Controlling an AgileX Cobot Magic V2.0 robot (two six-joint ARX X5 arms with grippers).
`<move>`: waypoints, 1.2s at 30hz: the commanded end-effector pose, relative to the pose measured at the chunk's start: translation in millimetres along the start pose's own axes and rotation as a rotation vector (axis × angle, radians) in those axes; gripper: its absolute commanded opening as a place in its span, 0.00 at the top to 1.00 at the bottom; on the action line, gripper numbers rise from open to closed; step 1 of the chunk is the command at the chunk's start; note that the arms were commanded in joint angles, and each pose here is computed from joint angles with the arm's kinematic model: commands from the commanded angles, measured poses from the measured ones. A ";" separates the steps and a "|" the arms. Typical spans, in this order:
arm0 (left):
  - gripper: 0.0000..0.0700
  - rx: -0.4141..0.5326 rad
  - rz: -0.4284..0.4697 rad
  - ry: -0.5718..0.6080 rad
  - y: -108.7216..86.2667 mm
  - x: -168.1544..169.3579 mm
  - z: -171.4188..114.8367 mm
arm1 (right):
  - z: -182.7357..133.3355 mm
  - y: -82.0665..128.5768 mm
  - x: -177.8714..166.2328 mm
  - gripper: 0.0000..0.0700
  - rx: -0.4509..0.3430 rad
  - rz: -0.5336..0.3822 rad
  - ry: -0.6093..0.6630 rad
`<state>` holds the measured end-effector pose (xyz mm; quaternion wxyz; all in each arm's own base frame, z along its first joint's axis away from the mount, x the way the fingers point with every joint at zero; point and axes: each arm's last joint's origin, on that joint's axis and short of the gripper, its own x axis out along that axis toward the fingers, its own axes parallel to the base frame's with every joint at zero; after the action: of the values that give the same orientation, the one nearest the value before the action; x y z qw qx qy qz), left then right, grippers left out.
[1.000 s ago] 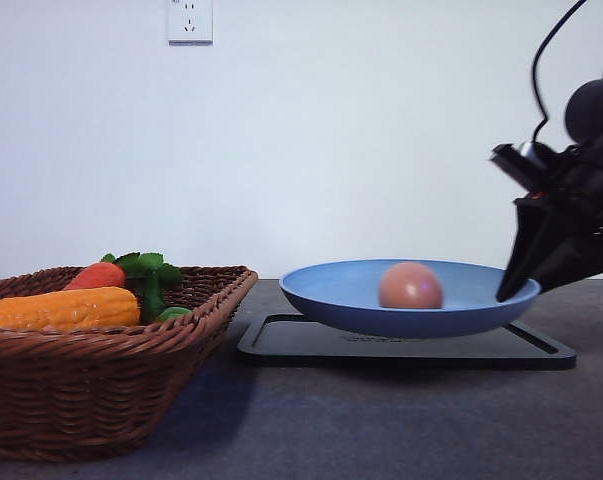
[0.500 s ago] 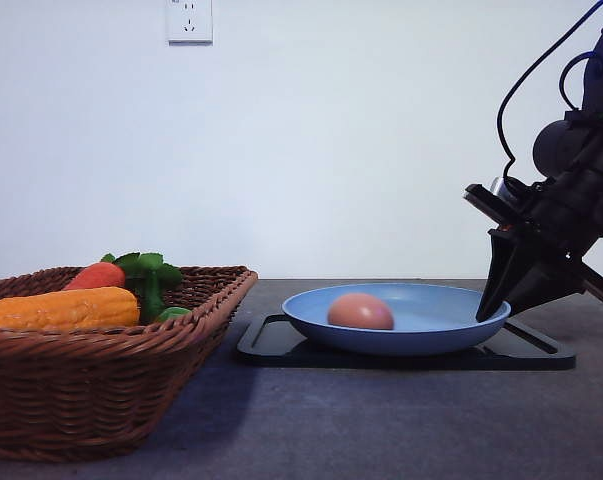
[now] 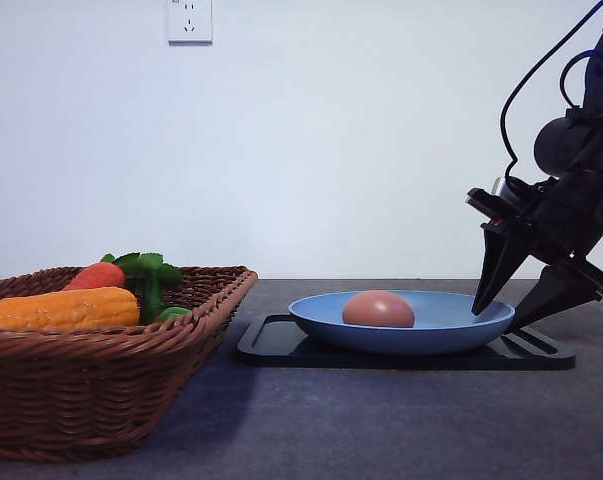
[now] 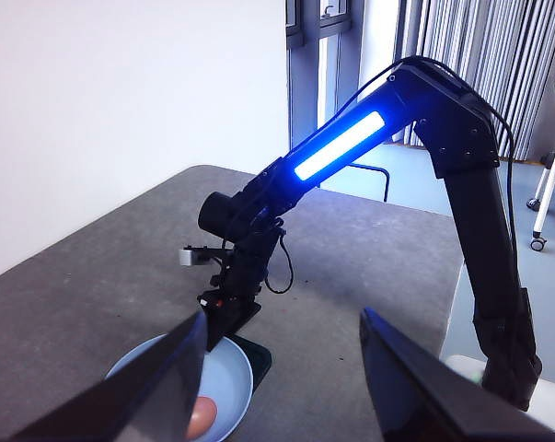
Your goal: Transfer egg from basket to plate and serve
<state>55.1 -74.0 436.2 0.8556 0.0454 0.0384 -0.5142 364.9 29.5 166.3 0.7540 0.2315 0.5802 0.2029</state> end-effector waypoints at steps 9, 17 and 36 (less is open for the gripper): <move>0.51 -0.010 0.012 0.034 4.2 18.8 3.6 | 6.5 12.4 -71.2 0.68 -0.084 -0.002 -0.206; 0.65 0.008 0.306 0.214 23.0 67.9 -10.1 | -21.4 39.5 -131.0 0.71 -0.107 -0.012 -0.277; 1.00 -0.160 0.726 0.658 91.2 110.1 -96.2 | -147.7 136.1 -152.9 1.00 -0.552 -0.288 -0.409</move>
<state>185.8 -116.3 332.0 0.9170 0.1711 0.3327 -0.1384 179.9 67.4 332.4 0.9007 -0.0102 0.3790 0.2121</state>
